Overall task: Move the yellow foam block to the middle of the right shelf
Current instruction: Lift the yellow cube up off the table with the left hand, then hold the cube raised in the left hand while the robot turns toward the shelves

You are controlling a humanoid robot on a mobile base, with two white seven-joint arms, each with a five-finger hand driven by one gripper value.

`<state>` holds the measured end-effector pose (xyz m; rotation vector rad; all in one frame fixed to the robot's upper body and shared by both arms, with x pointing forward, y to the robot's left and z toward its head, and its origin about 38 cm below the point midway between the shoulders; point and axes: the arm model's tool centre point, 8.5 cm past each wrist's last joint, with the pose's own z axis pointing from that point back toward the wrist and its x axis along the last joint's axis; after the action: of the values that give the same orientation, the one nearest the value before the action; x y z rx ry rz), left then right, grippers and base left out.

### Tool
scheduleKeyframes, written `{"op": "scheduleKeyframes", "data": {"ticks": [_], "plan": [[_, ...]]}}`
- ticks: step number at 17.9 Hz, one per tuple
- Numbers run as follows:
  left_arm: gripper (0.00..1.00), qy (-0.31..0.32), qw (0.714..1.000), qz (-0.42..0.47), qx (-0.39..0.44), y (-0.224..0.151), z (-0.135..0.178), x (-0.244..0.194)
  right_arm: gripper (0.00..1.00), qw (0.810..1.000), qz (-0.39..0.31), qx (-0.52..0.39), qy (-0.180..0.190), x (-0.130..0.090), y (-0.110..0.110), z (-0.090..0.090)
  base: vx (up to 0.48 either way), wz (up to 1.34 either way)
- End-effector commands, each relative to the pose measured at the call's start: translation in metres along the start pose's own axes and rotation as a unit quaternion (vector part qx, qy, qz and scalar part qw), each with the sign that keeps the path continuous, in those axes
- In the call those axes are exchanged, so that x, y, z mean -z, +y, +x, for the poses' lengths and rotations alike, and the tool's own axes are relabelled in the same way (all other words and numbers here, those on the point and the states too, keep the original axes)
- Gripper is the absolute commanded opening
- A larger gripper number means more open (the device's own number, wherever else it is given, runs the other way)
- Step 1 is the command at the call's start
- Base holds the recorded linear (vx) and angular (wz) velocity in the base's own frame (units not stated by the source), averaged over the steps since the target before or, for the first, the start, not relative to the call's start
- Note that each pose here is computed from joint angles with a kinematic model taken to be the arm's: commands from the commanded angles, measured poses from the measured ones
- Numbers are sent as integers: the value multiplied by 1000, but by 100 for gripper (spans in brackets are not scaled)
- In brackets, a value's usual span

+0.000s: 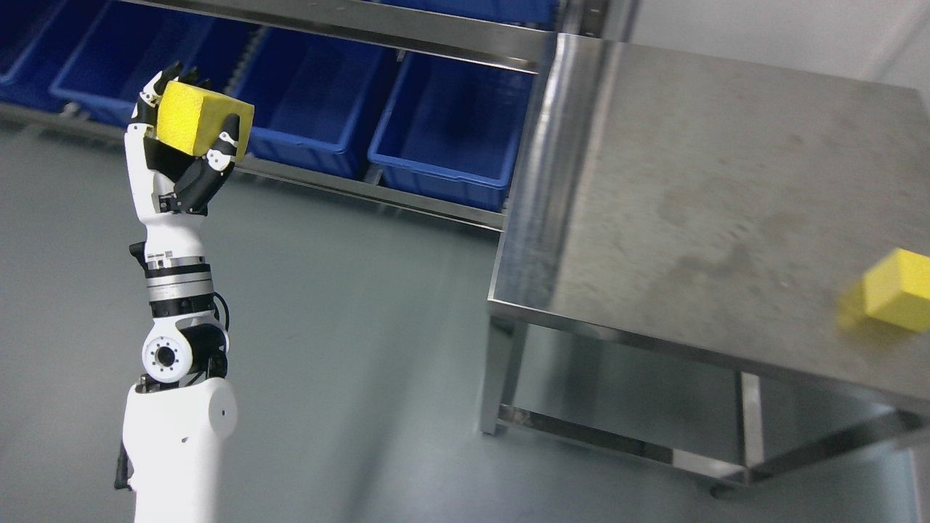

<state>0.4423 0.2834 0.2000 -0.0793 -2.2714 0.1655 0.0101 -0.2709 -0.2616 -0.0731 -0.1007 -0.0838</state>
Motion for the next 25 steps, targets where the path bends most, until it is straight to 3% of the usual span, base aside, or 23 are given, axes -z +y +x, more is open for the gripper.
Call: {"op": "scheduleKeyframes", "data": {"ticks": [1, 8, 25], "plan": [[21, -3, 1000, -14, -11, -14, 3, -14, 100, 1000, -9, -1, -10, 1, -11, 8, 18, 1117], [21, 21, 1000, 20, 9, 18, -2, -42, 100, 1000, -9, -1, -11, 1, -11, 8, 12, 1004], [22, 24, 1000, 15, 7, 13, -4, -42, 100, 1000, -9, -1, -10, 1, -11, 8, 49, 552]]}}
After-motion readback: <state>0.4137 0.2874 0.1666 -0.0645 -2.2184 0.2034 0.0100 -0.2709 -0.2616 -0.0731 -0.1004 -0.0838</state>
